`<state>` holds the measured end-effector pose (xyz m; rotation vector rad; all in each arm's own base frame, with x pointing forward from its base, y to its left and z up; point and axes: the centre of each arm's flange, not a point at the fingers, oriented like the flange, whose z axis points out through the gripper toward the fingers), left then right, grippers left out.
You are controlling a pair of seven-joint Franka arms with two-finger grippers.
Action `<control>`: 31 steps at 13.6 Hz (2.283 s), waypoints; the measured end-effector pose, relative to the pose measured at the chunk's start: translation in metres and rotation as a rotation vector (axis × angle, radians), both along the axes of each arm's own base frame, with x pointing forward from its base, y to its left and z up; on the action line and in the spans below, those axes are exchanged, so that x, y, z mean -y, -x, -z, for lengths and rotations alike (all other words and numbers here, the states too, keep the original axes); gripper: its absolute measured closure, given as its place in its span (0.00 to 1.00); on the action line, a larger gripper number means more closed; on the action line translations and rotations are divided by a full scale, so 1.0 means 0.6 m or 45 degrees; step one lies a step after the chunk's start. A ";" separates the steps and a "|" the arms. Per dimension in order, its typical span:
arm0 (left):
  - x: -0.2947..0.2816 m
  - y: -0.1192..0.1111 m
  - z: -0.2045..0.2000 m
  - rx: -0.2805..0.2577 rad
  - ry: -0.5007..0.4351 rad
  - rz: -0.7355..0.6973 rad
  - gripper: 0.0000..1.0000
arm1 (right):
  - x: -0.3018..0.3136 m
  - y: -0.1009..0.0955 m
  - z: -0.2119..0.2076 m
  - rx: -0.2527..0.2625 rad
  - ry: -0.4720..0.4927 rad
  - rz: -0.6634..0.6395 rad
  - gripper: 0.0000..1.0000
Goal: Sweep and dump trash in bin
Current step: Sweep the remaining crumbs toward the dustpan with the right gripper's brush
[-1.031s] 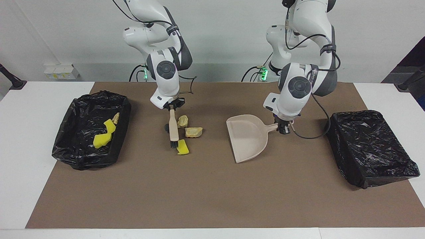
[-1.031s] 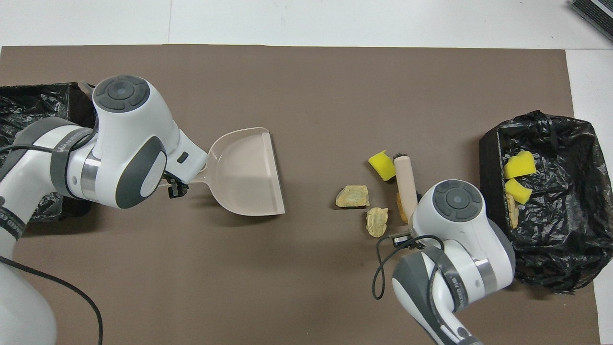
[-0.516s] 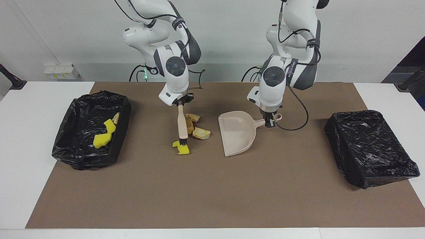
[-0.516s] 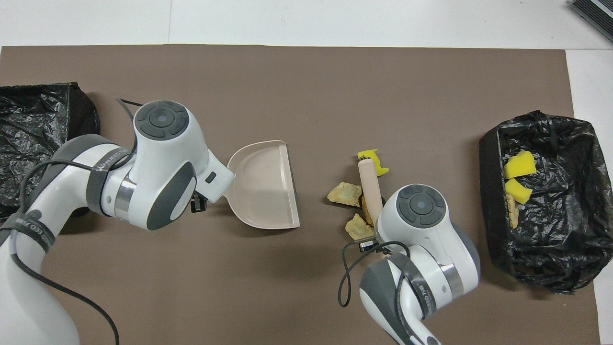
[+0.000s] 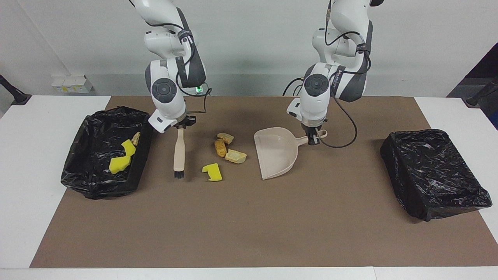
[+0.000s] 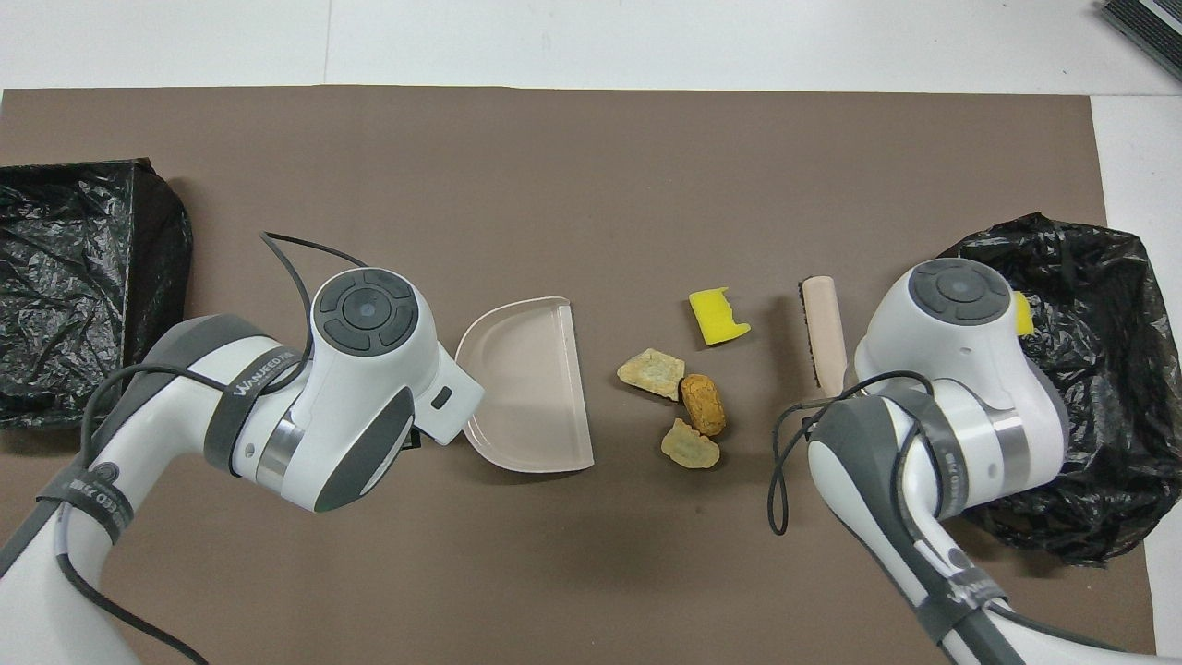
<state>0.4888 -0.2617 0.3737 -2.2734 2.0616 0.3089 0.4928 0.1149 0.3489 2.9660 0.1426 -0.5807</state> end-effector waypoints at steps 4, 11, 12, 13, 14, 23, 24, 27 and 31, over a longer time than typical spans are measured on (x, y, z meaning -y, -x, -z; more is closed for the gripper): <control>0.009 0.027 0.006 0.005 -0.004 0.006 0.69 | -0.061 0.001 0.045 -0.009 -0.051 -0.041 0.74; 0.006 0.040 0.021 0.023 0.000 -0.027 0.69 | -0.206 0.026 0.055 -0.013 -0.351 0.065 0.74; 0.006 0.041 0.022 0.026 0.002 -0.030 0.69 | -0.222 0.031 0.054 -0.020 -0.394 0.087 0.74; 0.006 0.041 0.023 0.030 0.004 -0.030 0.69 | -0.239 0.035 0.053 -0.022 -0.436 0.106 0.74; 0.007 0.041 0.024 0.036 0.009 -0.029 0.69 | -0.256 0.038 0.051 -0.018 -0.481 0.133 0.74; 0.006 0.038 0.031 0.072 0.035 -0.033 0.69 | -0.337 0.046 -0.017 -0.034 -0.747 0.345 0.74; 0.007 0.037 0.030 0.078 0.039 -0.034 0.69 | -0.325 0.049 -0.049 -0.065 -0.733 0.352 0.74; 0.007 0.037 0.031 0.080 0.040 -0.038 0.69 | -0.246 0.074 -0.145 -0.105 -0.543 0.302 0.74; 0.001 0.035 0.031 0.091 0.033 -0.118 0.69 | -0.176 0.149 -0.118 -0.153 -0.178 0.283 0.74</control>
